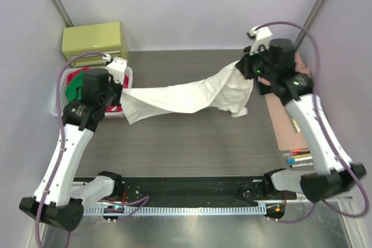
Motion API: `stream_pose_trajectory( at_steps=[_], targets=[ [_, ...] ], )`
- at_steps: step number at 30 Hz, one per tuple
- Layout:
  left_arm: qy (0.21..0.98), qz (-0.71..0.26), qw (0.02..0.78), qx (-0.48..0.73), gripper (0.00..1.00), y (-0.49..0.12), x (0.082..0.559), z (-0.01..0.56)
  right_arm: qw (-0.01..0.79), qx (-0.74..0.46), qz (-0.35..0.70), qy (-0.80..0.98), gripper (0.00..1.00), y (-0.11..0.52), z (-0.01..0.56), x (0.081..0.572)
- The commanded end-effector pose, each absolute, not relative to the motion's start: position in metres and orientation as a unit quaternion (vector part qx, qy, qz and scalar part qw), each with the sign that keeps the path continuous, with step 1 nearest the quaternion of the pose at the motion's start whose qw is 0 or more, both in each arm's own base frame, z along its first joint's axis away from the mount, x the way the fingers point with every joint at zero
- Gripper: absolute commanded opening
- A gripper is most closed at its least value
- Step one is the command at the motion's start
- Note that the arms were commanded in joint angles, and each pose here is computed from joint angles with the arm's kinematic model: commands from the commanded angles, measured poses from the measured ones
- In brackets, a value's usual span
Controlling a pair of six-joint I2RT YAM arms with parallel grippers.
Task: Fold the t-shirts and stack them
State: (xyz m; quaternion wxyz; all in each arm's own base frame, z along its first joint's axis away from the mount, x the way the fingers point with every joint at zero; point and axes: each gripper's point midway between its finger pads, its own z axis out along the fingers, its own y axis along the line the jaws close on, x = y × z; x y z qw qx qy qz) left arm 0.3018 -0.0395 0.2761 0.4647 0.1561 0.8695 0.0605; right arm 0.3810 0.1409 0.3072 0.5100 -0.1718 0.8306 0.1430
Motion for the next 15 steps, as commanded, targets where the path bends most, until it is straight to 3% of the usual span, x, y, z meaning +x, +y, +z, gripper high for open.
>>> stream_pose_trajectory(
  at_steps=[1, 7, 15],
  targets=[
    [0.8, 0.066, 0.579, 0.142, 0.0, -0.025, 0.26, 0.371, 0.601, -0.177, 0.12, 0.77, 0.01, 0.107, 0.419, 0.298],
    [0.718, 0.094, 0.684, 0.082, 0.0, 0.012, 0.191, 0.446, 0.709, -0.175, 0.111, 0.675, 0.01, 0.07, 0.482, 0.203],
    [0.68, 0.083, 0.725, 0.067, 0.0, 0.013, 0.152, 0.462, 0.739, -0.158, 0.113, 0.646, 0.01, 0.065, 0.502, 0.166]
  ],
)
